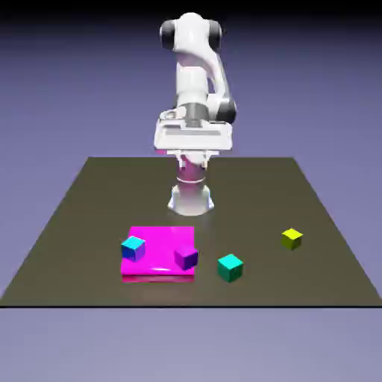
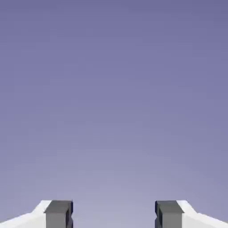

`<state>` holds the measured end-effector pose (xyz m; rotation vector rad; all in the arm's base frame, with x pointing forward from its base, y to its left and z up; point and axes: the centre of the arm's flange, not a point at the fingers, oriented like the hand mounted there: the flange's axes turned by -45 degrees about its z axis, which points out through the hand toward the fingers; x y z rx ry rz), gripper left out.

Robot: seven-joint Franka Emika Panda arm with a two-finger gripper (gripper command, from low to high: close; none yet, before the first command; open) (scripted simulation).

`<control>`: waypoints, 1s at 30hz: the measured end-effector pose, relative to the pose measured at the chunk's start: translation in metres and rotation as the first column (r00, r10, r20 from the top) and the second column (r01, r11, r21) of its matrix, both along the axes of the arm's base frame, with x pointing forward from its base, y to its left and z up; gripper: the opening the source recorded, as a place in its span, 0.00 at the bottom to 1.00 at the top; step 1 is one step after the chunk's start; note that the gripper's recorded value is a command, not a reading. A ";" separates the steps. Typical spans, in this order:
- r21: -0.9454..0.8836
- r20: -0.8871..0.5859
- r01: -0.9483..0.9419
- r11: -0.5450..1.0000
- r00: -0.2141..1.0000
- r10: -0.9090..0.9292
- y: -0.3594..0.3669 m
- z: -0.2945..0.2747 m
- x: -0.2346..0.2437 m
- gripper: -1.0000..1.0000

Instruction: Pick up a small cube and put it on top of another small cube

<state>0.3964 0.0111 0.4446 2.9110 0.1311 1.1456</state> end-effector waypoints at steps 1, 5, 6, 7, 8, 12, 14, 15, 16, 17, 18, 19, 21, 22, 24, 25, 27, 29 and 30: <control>-0.009 -0.039 -0.025 1.000 0.999 0.025 0.006 -0.012 0.005 0.50; -0.039 -0.196 -0.131 0.991 0.973 0.121 0.029 -0.060 0.023 0.50; -0.044 -0.235 -0.158 0.986 0.961 0.144 0.035 -0.073 0.026 0.50; -0.048 -0.273 -0.186 0.981 0.947 0.167 0.041 -0.086 0.029 0.50; -0.051 -0.312 -0.215 0.975 0.931 0.189 0.047 -0.099 0.031 0.50; -0.054 -0.458 -0.329 0.943 0.847 0.269 0.072 -0.152 0.034 0.50; -0.049 -0.527 -0.385 0.922 0.794 0.303 0.084 -0.180 0.033 0.50; -0.045 -0.560 -0.408 0.912 0.766 0.315 0.087 -0.193 0.032 0.50; -0.040 -0.592 -0.443 0.896 0.732 0.336 0.097 -0.207 0.029 0.50; -0.034 -0.623 -0.466 0.884 0.701 0.346 0.100 -0.221 0.028 0.50; -0.027 -0.653 -0.491 0.871 0.668 0.356 0.105 -0.235 0.025 0.50; -0.020 -0.676 -0.510 0.860 0.640 0.364 0.109 -0.246 0.022 0.50; -0.021 -0.676 -0.511 0.860 0.640 0.364 0.109 -0.257 0.023 0.50; -0.021 -0.676 -0.511 0.859 0.640 0.364 0.109 -0.268 0.024 0.50; -0.021 -0.676 -0.511 0.859 0.640 0.364 0.109 -0.291 0.024 0.50; -0.021 -0.676 -0.511 0.860 0.640 0.364 0.109 -0.303 0.024 0.50; -0.020 -0.676 -0.510 0.860 0.640 0.364 0.109 -0.316 0.023 0.00; -0.020 -0.676 -0.510 0.860 0.640 0.364 0.109 -0.316 0.023 0.00; -0.021 -0.676 -0.511 0.860 0.640 0.364 0.109 -0.305 0.023 0.00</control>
